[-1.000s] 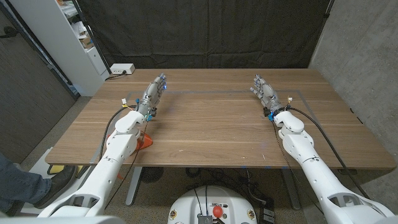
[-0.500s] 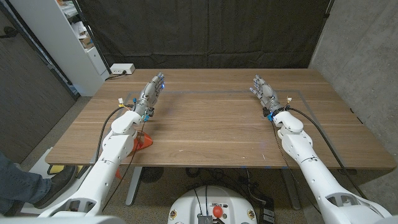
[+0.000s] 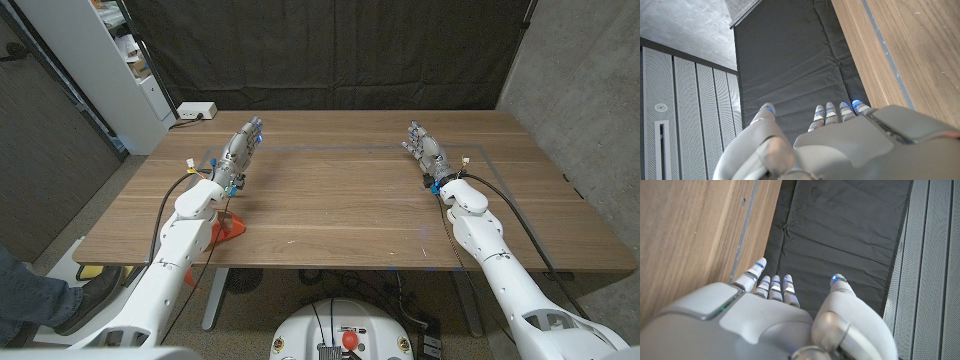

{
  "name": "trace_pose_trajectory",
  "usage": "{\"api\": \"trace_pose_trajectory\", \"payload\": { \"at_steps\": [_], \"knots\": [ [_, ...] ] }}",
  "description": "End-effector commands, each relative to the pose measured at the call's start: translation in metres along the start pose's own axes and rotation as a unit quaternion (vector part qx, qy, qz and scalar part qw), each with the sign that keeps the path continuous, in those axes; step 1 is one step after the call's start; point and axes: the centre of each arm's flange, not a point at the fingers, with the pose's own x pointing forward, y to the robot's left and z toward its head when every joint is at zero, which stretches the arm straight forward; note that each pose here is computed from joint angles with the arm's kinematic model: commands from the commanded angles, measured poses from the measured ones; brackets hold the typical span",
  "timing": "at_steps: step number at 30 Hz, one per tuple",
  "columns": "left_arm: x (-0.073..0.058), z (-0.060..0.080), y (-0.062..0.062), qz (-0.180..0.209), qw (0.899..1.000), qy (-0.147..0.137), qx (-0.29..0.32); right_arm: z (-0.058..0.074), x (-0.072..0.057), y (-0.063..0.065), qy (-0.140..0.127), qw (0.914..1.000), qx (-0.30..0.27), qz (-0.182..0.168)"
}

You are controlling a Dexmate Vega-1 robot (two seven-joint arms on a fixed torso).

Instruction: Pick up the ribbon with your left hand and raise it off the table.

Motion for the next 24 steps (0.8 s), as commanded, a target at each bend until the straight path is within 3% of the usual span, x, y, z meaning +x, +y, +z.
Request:
{"api": "trace_pose_trajectory", "payload": {
  "at_steps": [1, 24],
  "knots": [
    [-0.015, 0.008, 0.002, -0.005, 1.0, -0.017, 0.007, 0.0, -0.002, -0.001, 0.001, 1.0, -0.002, 0.0],
    [-0.042, 0.012, 0.014, 0.001, 0.999, -0.029, 0.016, 0.0, -0.007, -0.004, 0.006, 1.0, 0.002, -0.002]
  ]
}}
